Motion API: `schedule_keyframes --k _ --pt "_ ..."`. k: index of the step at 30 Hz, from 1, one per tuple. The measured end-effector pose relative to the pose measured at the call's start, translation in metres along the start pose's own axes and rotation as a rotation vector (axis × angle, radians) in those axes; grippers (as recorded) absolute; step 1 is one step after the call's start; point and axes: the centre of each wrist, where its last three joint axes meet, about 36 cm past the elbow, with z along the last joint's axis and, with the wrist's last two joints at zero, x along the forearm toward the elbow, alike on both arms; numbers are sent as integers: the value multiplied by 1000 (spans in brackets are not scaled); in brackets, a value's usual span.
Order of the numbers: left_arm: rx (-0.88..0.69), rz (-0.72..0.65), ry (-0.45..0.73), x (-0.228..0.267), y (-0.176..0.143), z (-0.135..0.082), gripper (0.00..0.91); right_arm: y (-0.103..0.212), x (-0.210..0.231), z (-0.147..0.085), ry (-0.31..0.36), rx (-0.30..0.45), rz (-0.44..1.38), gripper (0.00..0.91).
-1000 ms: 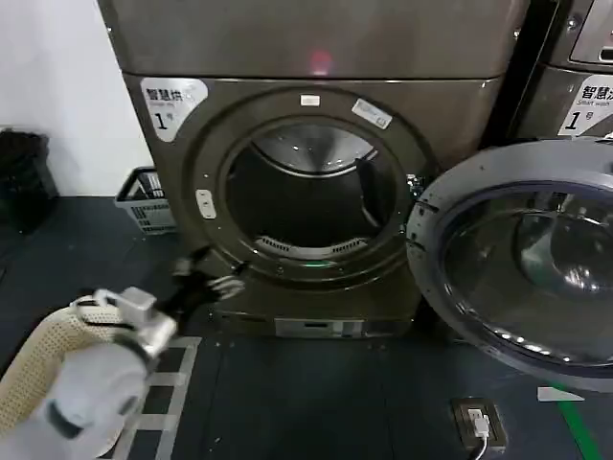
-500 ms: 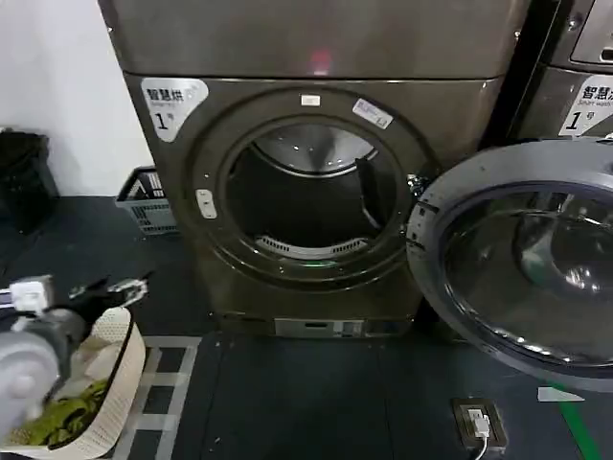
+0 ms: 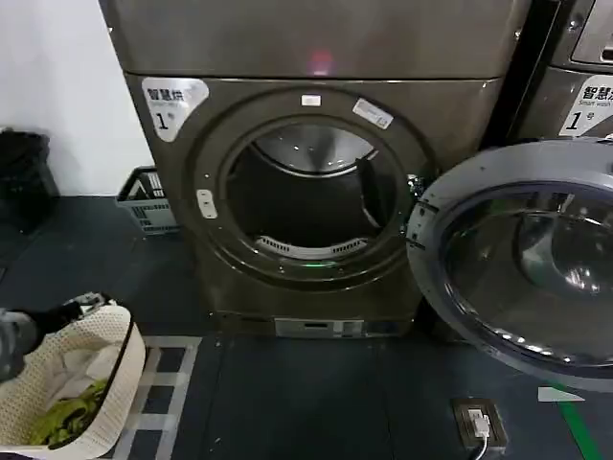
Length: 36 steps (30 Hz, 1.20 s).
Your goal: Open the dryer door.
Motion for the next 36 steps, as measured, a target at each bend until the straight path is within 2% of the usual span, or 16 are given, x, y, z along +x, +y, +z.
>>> schedule_keyframes --k 5,20,36 --pt "73 -27 49 -2 13 -13 907 -2 1 3 -3 5 -3 907" --pt "181 -147 147 -33 62 -27 907 -4 3 15 1 15 -18 907" --pt "320 -228 210 -63 112 -31 907 -4 2 22 -1 20 -16 907"
